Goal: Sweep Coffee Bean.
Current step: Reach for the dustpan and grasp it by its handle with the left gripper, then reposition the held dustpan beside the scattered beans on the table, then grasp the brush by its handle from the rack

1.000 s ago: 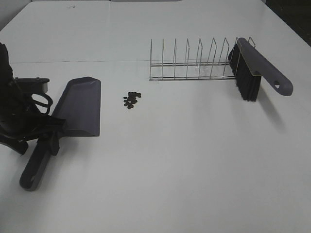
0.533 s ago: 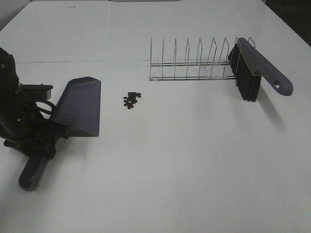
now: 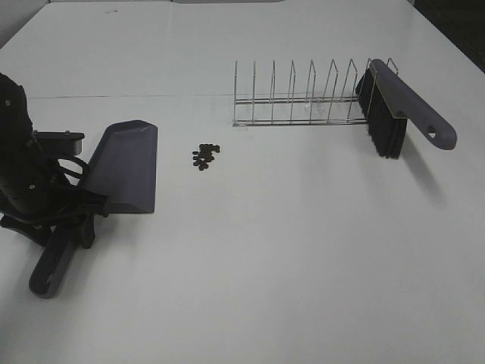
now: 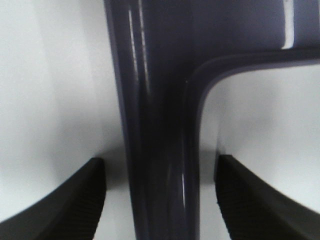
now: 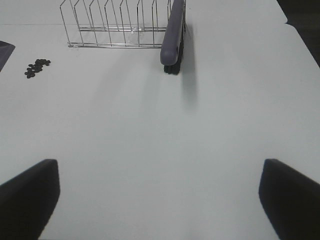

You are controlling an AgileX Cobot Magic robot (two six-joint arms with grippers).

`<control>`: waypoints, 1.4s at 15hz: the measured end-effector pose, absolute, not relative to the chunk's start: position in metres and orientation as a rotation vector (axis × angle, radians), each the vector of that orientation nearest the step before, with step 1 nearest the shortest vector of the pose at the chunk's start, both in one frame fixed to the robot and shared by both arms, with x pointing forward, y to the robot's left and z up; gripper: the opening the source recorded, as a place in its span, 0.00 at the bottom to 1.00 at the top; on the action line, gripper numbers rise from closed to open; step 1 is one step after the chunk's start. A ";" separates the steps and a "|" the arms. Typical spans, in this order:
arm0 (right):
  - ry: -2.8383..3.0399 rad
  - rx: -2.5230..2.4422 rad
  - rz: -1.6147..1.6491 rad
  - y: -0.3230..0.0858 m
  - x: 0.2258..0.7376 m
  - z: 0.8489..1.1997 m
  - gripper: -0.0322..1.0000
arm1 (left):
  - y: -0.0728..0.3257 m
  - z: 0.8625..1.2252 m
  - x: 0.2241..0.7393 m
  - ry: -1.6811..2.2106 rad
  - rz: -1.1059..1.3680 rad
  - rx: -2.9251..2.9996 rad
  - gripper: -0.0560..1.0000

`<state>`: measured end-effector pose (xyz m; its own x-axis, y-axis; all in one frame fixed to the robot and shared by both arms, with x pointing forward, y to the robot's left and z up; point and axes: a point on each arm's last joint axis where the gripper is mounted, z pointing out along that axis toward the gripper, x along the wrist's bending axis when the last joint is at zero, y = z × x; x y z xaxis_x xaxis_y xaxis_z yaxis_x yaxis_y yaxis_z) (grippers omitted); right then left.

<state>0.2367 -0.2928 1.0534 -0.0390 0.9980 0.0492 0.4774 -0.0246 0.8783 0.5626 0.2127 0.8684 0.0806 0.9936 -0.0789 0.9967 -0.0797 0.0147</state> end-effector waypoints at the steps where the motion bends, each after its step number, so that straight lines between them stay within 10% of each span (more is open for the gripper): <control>1: 1.589 1.574 0.998 -0.293 0.237 1.053 0.96 | 0.213 0.869 0.563 2.085 -0.073 2.263 0.59; 5: 1.589 1.574 0.998 -0.293 0.237 1.053 0.96 | 0.213 0.870 0.563 2.091 -0.065 2.259 0.31; 21: 1.632 1.621 0.956 -0.293 0.247 1.053 0.96 | 0.213 0.883 0.560 2.118 -0.064 2.209 0.30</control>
<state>0.2472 -0.2928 1.0528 -0.0355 0.9980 0.0522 0.5334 -0.0252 0.8455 0.5602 0.2130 0.8835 0.0433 0.9954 -0.0861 0.9987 -0.0409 0.0297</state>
